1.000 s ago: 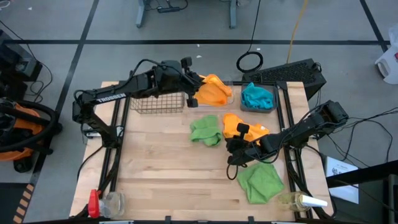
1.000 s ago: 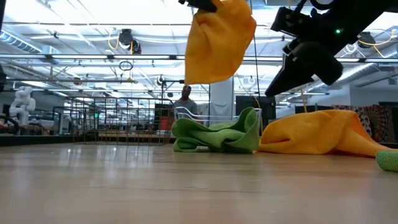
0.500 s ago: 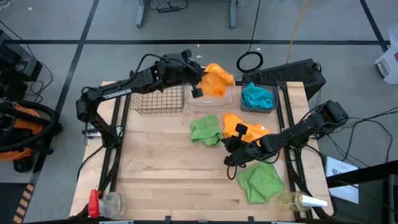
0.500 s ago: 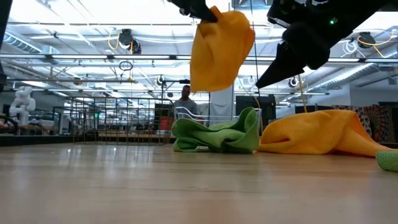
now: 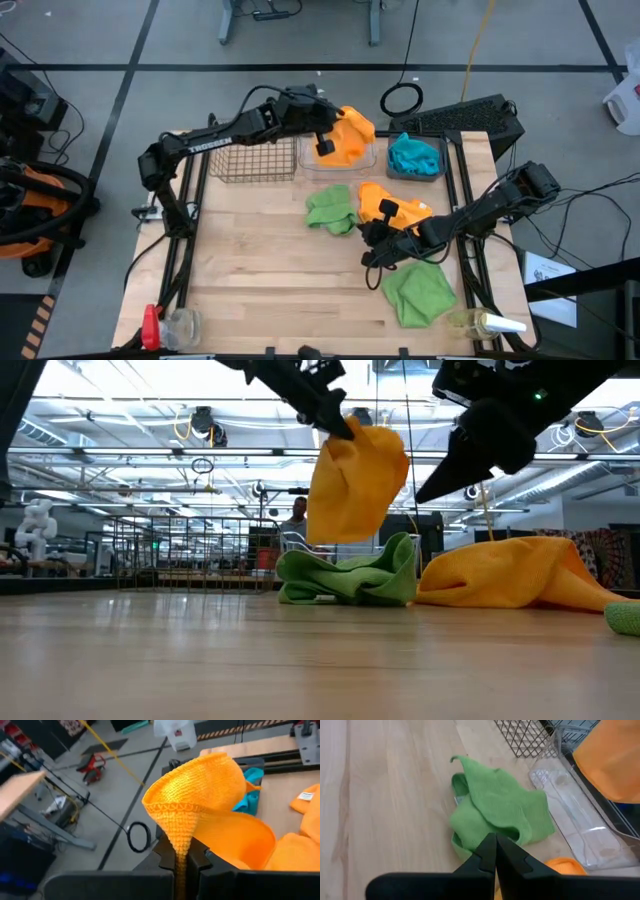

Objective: Sort microfiber towel by color & place in baskets
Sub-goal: Put the left yellow microfiber towel into the transparent bin

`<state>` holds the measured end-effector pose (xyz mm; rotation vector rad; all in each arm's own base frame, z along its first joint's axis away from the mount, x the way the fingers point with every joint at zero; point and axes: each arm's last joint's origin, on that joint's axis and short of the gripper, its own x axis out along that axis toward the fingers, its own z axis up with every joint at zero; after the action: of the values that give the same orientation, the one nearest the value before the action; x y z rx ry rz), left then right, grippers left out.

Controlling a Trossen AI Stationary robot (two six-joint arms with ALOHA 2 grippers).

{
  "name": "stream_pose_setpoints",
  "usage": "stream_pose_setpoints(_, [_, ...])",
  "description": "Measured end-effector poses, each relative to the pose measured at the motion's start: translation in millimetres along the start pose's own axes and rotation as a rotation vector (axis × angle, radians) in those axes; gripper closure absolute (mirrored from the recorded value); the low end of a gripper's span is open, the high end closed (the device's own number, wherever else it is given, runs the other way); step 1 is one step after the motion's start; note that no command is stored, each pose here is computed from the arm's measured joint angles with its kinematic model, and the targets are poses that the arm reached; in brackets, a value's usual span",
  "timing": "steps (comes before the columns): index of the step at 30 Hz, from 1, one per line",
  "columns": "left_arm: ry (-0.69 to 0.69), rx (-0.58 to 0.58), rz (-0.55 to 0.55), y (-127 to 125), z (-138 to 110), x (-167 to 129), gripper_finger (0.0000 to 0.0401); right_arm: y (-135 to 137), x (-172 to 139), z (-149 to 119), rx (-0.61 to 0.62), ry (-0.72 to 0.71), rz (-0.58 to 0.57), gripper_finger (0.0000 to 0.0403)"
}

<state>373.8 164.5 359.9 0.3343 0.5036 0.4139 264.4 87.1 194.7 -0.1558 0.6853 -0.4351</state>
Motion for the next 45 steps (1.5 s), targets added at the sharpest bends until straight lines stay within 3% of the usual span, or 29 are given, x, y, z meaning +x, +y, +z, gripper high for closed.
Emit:
stream_pose_setpoints(9, [0.119, -0.081, 0.006, 7, -31, 34, 0.0387, -2, 0, -6, -0.019, 0.050, -0.017, 0.0403])
stream_pose_setpoints(15, [0.200, -0.098, -0.018, -1, -52, 58, 0.0385, -2, -1, -8, -0.012, 0.062, -0.023, 0.0403])
stream_pose_setpoints(27, [0.260, -0.112, -0.048, -8, -65, 70, 0.0384, -3, -1, -8, -0.010, 0.063, -0.024, 0.0403])
stream_pose_setpoints(45, [0.397, -0.147, -0.144, -29, -108, 108, 0.0383, -3, -1, -8, -0.009, 0.068, -0.028, 0.0403])
